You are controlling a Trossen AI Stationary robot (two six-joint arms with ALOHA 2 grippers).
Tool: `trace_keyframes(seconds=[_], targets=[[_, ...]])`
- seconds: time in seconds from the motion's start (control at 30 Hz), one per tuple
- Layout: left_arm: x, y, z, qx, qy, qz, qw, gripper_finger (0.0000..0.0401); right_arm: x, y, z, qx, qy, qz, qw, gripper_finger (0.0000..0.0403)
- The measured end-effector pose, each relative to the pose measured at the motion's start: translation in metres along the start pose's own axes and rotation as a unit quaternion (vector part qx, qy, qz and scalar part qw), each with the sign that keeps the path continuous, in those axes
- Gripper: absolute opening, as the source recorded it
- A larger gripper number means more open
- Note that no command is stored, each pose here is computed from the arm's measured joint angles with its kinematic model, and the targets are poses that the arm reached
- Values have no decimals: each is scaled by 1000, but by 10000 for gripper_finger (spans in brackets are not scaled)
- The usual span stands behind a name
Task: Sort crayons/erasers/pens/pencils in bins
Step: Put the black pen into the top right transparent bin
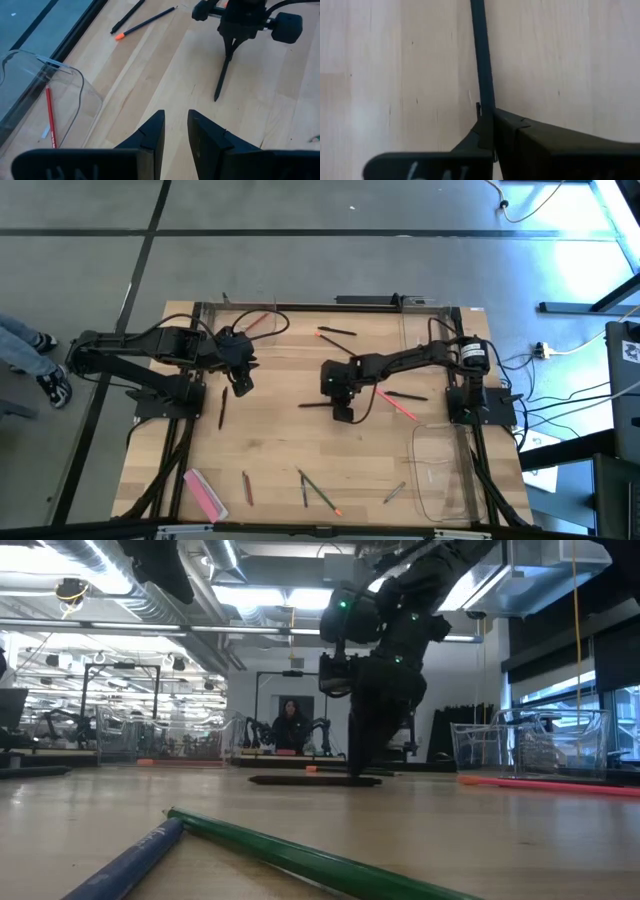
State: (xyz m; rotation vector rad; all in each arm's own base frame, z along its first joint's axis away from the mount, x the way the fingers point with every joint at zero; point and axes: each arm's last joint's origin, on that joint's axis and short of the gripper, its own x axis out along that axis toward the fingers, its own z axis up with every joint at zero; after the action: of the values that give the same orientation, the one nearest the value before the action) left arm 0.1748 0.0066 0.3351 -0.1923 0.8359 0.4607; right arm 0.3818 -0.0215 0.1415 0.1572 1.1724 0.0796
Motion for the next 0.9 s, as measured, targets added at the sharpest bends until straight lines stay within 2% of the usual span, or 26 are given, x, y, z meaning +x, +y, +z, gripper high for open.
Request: trace_keyframes(seconds=[0.43,0.53,0.7,0.8,0.9], targets=[[0,0,0,0,0,0,1000,76,-25,2,9,35,73,0,997,12],[0,0,0,0,0,0,1000,76,-25,2,9,32,72,0,997,28],[0,0,0,0,0,0,1000,76,-25,2,12,-4,58,1,998,63],[0,0,0,0,0,0,1000,76,-25,1,14,-27,49,-15,998,86],[0,0,0,0,0,0,1000,76,-25,-3,14,-26,47,-21,998,107]])
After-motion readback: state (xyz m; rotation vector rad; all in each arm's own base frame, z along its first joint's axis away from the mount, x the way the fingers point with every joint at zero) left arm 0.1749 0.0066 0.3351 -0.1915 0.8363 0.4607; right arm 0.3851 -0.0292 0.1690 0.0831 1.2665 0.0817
